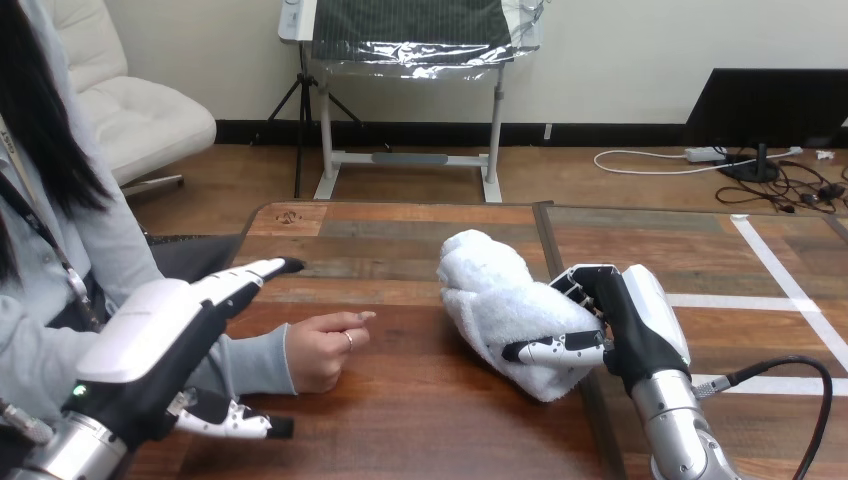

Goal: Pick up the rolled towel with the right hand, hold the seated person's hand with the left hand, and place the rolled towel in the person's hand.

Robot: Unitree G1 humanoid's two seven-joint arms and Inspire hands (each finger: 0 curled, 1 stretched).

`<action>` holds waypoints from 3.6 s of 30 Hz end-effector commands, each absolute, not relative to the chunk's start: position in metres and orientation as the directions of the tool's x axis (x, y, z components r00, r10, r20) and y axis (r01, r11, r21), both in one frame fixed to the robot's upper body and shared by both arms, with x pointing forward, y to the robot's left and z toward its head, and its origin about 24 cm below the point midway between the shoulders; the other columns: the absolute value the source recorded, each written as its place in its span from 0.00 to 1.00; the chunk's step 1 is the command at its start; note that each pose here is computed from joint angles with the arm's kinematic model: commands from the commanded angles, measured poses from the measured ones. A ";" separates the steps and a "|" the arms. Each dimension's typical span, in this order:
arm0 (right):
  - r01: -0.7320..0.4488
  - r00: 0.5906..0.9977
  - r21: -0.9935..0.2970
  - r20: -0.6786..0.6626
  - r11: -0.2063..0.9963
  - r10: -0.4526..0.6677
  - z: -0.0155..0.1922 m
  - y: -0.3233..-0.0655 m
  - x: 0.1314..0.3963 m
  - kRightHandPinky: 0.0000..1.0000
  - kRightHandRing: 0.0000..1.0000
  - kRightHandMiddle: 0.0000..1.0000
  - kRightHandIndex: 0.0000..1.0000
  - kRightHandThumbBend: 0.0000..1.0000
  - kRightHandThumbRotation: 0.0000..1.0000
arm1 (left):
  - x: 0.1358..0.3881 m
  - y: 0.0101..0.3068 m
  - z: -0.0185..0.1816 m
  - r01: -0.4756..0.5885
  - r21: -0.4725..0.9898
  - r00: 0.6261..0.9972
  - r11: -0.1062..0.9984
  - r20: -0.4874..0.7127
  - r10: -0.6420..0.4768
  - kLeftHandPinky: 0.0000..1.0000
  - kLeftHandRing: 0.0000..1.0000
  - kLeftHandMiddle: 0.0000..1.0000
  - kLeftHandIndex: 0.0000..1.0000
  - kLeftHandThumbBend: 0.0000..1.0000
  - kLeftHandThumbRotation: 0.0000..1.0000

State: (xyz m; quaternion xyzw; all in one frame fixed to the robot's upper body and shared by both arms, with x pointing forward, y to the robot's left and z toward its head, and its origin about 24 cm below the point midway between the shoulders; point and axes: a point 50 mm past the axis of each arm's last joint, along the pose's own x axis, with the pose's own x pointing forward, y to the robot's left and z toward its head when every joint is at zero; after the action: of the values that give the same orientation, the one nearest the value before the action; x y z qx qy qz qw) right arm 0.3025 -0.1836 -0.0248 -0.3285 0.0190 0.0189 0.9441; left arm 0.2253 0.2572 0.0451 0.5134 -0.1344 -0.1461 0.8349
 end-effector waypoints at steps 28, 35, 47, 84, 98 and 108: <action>-0.032 0.998 -0.613 0.023 0.789 0.058 -0.013 -0.175 0.310 0.22 0.27 0.36 0.42 0.84 0.00 | 0.278 0.276 0.055 0.114 0.943 0.946 0.311 -0.008 -0.325 0.79 0.84 0.85 0.85 1.00 0.09; -0.036 0.997 -0.604 0.033 0.796 0.070 -0.012 -0.174 0.309 0.22 0.27 0.36 0.42 0.84 0.00 | 0.286 0.279 0.051 0.134 0.944 0.951 0.302 -0.037 -0.306 0.80 0.85 0.85 0.85 1.00 0.10; -0.034 0.996 -0.600 0.044 0.800 0.075 -0.011 -0.173 0.309 0.22 0.27 0.36 0.42 0.84 0.00 | 0.299 0.281 0.041 0.205 0.936 0.954 0.287 -0.125 -0.273 0.84 0.87 0.87 0.87 1.00 0.17; -0.025 0.995 -0.601 0.062 0.799 0.078 -0.010 -0.176 0.308 0.21 0.26 0.35 0.42 0.83 0.00 | 0.311 0.277 0.024 0.264 0.948 0.953 0.176 -0.229 -0.197 0.62 0.65 0.66 0.69 1.00 0.21; -0.017 0.995 -0.601 0.066 0.799 0.071 -0.010 -0.178 0.307 0.21 0.26 0.35 0.42 0.84 0.00 | 0.310 0.276 0.020 0.271 0.947 0.951 0.174 -0.236 -0.199 0.51 0.55 0.59 0.61 1.00 0.13; -0.012 0.996 -0.603 0.066 0.798 0.065 -0.010 -0.179 0.307 0.22 0.27 0.36 0.42 0.84 0.00 | 0.309 0.275 0.020 0.268 0.948 0.949 0.169 -0.230 -0.214 0.47 0.50 0.55 0.56 1.00 0.03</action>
State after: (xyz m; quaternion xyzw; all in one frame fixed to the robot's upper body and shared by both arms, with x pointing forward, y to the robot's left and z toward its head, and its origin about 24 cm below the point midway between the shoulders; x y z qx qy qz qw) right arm 0.2978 -0.1802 -0.0255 -0.3227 -0.0001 0.0321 0.9460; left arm 0.3000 0.2818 0.0139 0.6195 0.0338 -0.1554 0.7687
